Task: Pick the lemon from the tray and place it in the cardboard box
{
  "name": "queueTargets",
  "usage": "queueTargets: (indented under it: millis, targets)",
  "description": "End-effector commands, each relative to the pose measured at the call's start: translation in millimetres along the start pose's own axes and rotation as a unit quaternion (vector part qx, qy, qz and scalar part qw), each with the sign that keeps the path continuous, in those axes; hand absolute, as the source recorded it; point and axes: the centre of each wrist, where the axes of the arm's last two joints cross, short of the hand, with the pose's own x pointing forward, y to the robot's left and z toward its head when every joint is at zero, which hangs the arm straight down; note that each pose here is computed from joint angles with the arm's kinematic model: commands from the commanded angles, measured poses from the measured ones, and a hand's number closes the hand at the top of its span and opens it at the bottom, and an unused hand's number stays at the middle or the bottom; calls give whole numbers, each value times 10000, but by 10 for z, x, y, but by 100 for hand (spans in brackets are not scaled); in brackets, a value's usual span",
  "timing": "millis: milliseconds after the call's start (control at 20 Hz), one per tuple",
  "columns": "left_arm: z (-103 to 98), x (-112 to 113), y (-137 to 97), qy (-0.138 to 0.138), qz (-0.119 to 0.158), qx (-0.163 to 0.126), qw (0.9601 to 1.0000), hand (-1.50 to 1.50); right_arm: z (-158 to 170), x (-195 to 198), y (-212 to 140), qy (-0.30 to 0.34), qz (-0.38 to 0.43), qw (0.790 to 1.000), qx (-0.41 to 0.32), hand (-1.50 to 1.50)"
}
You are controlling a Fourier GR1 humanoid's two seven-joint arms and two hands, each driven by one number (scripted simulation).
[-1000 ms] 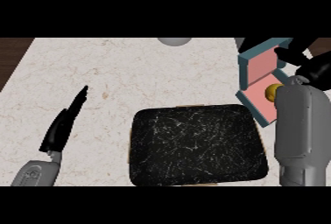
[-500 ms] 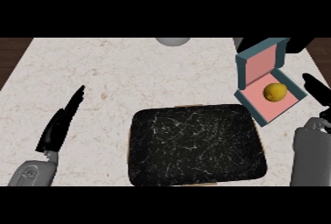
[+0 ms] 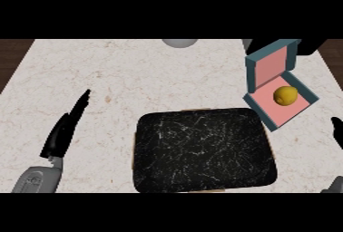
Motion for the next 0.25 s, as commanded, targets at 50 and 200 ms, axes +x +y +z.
queueTargets:
  millis: [50, 200]
  targets:
    - [11, -119, 127, -24, 28, -84, 10000, 0, 153, -195, -344, 116, -59, 9998, -140, -150]
    - [322, 25, 144, -93, -57, -56, 9999, 0, 59, -297, -420, 128, -3, 9999, -80, -150]
